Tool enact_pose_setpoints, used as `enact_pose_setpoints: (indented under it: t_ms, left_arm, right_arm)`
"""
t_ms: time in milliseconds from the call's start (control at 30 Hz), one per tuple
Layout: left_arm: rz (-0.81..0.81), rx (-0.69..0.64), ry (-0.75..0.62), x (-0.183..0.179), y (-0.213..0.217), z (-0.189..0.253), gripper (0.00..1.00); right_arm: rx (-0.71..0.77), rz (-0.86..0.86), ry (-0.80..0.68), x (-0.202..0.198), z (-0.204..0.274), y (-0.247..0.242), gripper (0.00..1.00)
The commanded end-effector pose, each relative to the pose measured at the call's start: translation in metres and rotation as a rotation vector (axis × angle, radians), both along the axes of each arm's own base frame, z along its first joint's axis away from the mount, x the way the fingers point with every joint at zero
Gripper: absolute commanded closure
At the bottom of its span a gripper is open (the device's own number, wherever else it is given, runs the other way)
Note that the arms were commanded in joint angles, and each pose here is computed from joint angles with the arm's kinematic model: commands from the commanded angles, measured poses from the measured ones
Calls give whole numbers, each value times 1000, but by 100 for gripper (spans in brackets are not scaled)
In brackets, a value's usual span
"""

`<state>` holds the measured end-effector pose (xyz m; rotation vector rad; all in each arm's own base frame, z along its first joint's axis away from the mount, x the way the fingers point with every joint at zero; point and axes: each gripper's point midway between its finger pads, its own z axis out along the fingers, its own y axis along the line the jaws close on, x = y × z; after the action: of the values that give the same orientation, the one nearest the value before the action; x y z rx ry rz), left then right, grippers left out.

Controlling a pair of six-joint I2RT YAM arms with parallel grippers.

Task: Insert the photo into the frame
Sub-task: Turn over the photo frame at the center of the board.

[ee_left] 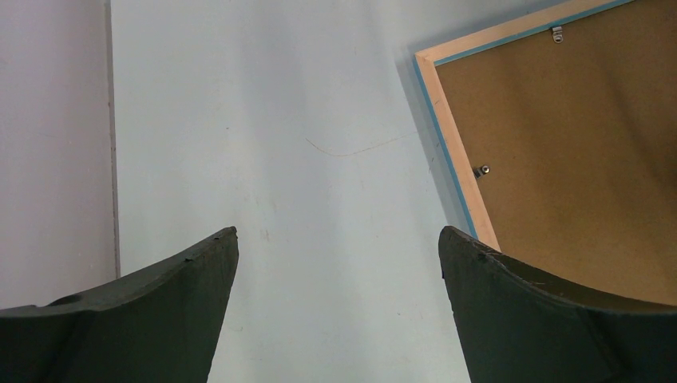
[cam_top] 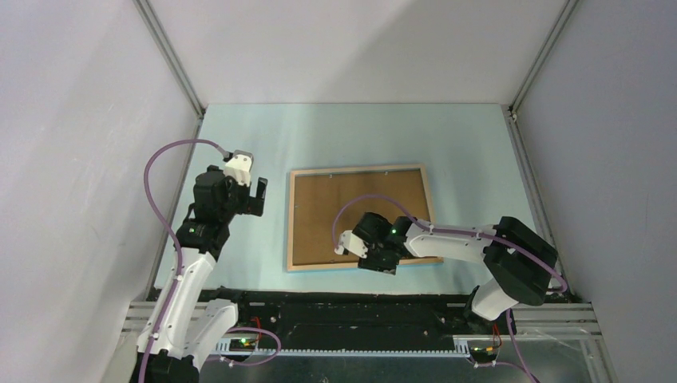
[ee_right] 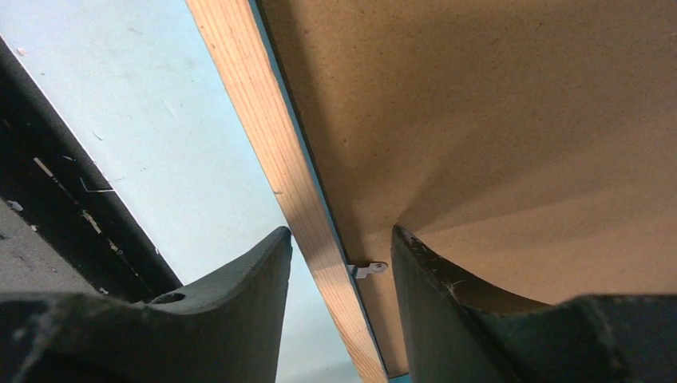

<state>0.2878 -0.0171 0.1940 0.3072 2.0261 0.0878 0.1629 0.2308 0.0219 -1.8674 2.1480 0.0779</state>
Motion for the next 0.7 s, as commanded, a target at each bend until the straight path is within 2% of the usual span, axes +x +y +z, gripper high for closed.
enact_pose_setpoints:
  t_ms: [0, 267, 567, 667]
  left_arm:
    - [-12, 8, -28, 2, 0, 4, 0]
    - [-12, 9, -25, 3, 0, 4, 0]
    - [-14, 12, -35, 3, 0, 8, 0]
    - [-22, 28, -29, 2, 1, 7, 0]
  right_arm:
    - [-3, 7, -2, -1, -3, 3, 50]
    - [-13, 10, 3, -1, -8, 3, 65]
    - [-1, 12, 32, -3, -4, 10, 95]
    - [13, 9, 27, 0, 1, 14, 100]
